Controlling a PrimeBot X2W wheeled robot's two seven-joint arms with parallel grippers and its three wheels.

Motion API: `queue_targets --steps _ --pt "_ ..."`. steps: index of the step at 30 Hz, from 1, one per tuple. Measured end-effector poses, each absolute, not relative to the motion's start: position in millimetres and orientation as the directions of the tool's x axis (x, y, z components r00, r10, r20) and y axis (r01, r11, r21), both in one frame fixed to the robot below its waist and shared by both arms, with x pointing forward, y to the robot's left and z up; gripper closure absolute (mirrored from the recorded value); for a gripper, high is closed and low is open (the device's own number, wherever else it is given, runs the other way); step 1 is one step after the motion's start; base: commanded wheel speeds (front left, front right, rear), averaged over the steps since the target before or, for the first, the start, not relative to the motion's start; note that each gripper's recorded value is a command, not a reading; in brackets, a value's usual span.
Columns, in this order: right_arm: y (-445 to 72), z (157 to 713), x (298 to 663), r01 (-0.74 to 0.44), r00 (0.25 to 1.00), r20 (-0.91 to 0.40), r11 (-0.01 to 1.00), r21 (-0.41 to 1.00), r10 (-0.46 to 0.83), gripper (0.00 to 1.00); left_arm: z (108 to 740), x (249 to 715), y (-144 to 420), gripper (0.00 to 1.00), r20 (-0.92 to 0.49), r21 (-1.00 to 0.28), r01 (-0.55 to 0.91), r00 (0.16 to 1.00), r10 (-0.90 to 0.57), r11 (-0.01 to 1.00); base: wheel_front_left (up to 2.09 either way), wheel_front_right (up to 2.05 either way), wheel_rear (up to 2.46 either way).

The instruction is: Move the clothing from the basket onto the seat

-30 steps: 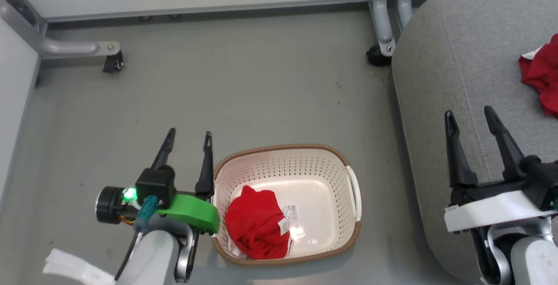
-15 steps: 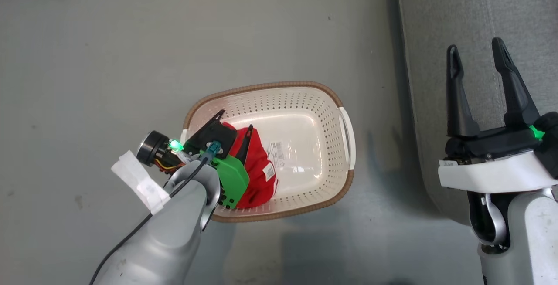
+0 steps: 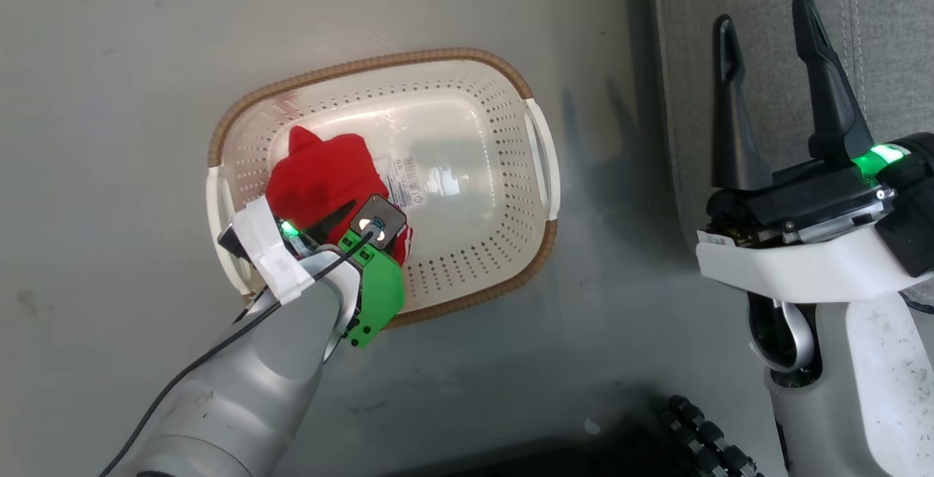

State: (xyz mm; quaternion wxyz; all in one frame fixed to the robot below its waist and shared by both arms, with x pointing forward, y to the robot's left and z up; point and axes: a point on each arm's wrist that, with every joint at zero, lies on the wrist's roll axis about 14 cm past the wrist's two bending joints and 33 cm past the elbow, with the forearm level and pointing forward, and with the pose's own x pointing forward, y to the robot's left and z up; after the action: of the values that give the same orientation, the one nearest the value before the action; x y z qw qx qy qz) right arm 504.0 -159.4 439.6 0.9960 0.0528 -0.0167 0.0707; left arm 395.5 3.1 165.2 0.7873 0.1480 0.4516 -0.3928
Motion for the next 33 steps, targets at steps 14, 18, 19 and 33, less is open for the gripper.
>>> queue_targets --steps 14,18,19,33 --pt "-177 386 501 -0.09 0.993 -0.064 0.989 0.114 0.098 0.0 91 383 13 0.0 -0.923 -0.145 0.799 0.103 -0.37 0.584 0.0 0.0 0.0" --pt "-181 380 501 -0.081 0.993 -0.078 0.99 0.114 0.091 0.0 80 382 17 0.0 -0.94 -0.149 0.802 0.067 -0.334 0.578 0.0 0.0 0.0" --pt "-181 379 500 -0.08 0.993 -0.082 0.99 0.115 0.09 0.0 78 381 17 0.0 -0.942 -0.151 0.803 0.059 -0.33 0.576 0.0 0.0 0.0" --pt "-186 379 499 -0.071 0.993 -0.083 0.992 0.105 0.08 0.0 77 396 19 1.0 -0.952 -0.119 0.803 0.076 -0.298 0.584 0.0 0.0 0.0"
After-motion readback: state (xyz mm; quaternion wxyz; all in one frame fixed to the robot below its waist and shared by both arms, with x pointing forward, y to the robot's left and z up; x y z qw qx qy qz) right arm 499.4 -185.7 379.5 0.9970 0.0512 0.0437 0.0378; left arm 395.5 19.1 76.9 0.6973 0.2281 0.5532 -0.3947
